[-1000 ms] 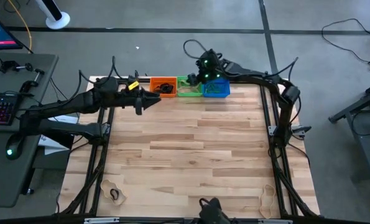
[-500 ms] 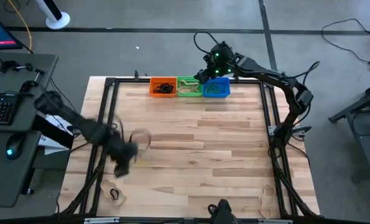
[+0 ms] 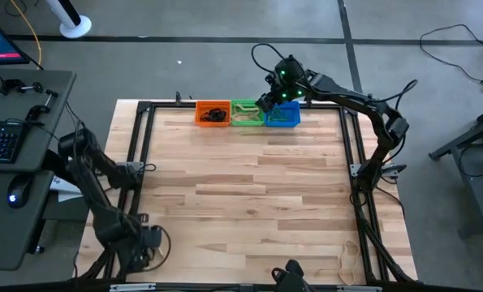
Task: Sort rubber bands into baskets
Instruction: Put the black rubber band into the orange basket, then put the white rubber band into the green basket
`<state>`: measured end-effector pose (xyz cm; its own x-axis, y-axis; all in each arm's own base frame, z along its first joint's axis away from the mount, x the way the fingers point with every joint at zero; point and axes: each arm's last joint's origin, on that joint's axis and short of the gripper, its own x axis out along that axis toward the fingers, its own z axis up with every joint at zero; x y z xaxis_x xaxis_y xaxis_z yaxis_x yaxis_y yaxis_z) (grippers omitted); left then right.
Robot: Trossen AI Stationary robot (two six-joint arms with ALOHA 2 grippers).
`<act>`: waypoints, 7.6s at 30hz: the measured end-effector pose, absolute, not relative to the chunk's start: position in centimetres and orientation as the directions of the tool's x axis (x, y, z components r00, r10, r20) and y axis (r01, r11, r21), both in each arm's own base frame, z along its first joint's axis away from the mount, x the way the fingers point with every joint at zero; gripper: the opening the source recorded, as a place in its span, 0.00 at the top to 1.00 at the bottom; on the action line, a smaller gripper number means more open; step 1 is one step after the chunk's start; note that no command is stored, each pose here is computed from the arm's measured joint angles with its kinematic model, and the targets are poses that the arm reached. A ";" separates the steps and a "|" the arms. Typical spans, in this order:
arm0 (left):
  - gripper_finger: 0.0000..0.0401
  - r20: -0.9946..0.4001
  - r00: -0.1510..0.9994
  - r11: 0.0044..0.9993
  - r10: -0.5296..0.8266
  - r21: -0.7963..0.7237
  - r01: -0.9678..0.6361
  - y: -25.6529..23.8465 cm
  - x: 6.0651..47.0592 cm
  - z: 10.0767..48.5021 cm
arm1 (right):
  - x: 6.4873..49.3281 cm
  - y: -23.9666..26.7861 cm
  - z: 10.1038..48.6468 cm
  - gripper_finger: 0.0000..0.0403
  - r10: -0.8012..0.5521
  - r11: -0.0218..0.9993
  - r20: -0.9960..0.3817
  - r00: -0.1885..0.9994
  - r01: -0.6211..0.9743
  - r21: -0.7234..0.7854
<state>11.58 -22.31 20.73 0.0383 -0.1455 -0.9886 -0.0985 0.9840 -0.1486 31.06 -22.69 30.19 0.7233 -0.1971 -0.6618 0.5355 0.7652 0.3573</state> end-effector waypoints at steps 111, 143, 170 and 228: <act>0.50 -0.597 0.781 0.717 0.181 -0.464 -0.520 14.6 22.2 29.4 | 20.4 8.8 21.1 0.44 0.553 0.488 -0.823 -0.131 0.851 0.193; 0.50 -0.596 0.784 0.692 0.177 -0.491 -0.529 14.5 22.4 29.3 | 13.2 14.2 11.1 0.58 0.658 0.240 -0.730 -0.183 0.970 -0.027; 0.50 -0.308 0.904 0.827 0.297 -0.391 -0.405 12.9 18.9 38.2 | 24.8 10.7 18.7 1.00 0.539 0.379 -0.764 0.355 0.707 0.596; 0.50 -0.019 0.965 0.838 0.263 -0.491 -0.238 7.0 15.2 43.7 | 37.9 -26.2 25.6 0.44 -0.227 0.729 -0.859 0.459 0.665 0.162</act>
<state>15.23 6.99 43.65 0.9647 0.2627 -0.0186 -0.2376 0.8379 -0.4914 37.89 -26.16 25.60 0.4589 -0.2274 -0.8589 0.6646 0.7295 0.1619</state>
